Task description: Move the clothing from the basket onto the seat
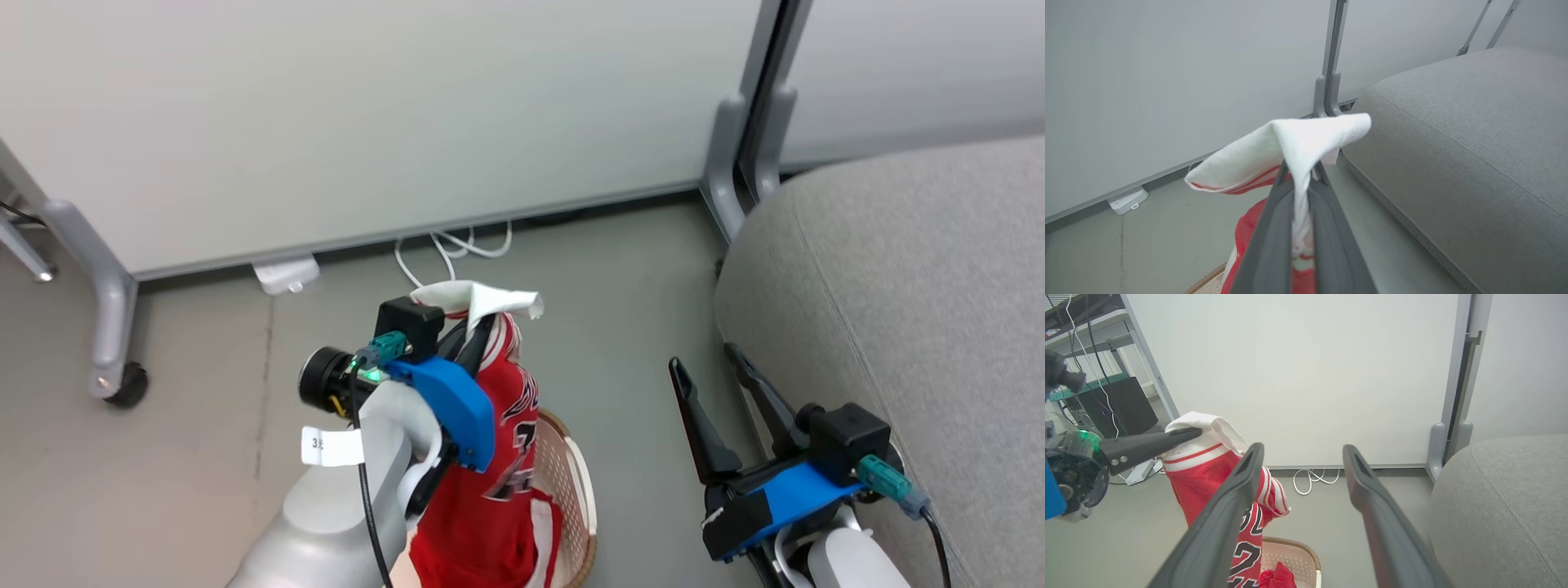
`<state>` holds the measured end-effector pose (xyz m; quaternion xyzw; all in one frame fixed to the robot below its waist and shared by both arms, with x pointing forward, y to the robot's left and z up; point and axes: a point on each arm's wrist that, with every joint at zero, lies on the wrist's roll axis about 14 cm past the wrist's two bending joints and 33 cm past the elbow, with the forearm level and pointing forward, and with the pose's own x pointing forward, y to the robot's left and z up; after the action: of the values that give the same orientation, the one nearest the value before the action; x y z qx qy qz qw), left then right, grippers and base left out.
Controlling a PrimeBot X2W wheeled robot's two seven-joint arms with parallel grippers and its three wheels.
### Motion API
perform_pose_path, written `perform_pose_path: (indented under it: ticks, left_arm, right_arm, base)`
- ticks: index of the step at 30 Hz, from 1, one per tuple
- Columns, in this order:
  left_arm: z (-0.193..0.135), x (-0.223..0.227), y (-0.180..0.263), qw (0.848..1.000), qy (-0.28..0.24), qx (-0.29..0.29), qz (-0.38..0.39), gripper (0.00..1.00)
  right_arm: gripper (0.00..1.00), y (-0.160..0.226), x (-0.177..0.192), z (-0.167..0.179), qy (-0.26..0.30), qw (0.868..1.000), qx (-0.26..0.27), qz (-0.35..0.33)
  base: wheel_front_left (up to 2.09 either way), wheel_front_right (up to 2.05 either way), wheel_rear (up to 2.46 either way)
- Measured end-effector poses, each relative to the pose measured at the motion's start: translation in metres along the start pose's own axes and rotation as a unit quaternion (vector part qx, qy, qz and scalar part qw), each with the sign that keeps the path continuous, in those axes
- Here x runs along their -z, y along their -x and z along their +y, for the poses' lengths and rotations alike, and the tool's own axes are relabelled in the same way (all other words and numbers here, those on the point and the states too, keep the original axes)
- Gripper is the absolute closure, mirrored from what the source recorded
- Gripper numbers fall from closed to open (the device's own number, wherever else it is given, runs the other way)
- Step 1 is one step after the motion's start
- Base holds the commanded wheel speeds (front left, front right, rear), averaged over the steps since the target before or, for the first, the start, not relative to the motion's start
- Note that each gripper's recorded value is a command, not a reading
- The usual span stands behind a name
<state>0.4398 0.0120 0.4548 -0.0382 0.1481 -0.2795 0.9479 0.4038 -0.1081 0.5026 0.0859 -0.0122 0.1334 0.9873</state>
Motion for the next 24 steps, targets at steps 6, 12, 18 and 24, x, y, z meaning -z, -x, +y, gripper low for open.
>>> perform_pose_path:
  ticks: [6, 12, 18, 24]
  left_arm:
    - [-0.029, -0.085, 0.018, 0.994, -0.032, 0.035, -0.100, 1.00]
    - [-0.052, -0.124, 0.019, 0.987, -0.047, 0.066, -0.140, 1.00]
    - [-0.065, -0.132, 0.015, 0.985, -0.052, 0.078, -0.147, 1.00]
    - [-0.070, -0.126, 0.010, 0.985, -0.048, 0.083, -0.141, 1.00]
  right_arm:
    - [0.00, 0.009, -0.022, 0.026, 0.003, 0.999, -0.032, -0.024]
    - [0.00, 0.012, -0.025, 0.031, 0.005, 0.999, -0.038, -0.025]
    - [0.00, 0.016, -0.026, 0.031, 0.005, 0.999, -0.036, -0.023]
    - [0.00, 0.017, -0.025, 0.029, 0.005, 0.999, -0.034, -0.020]
  base:
    - [0.00, 0.00, 0.00]
    - [0.00, 0.00, 0.00]
    - [0.00, 0.00, 0.00]
    - [0.00, 0.00, 0.00]
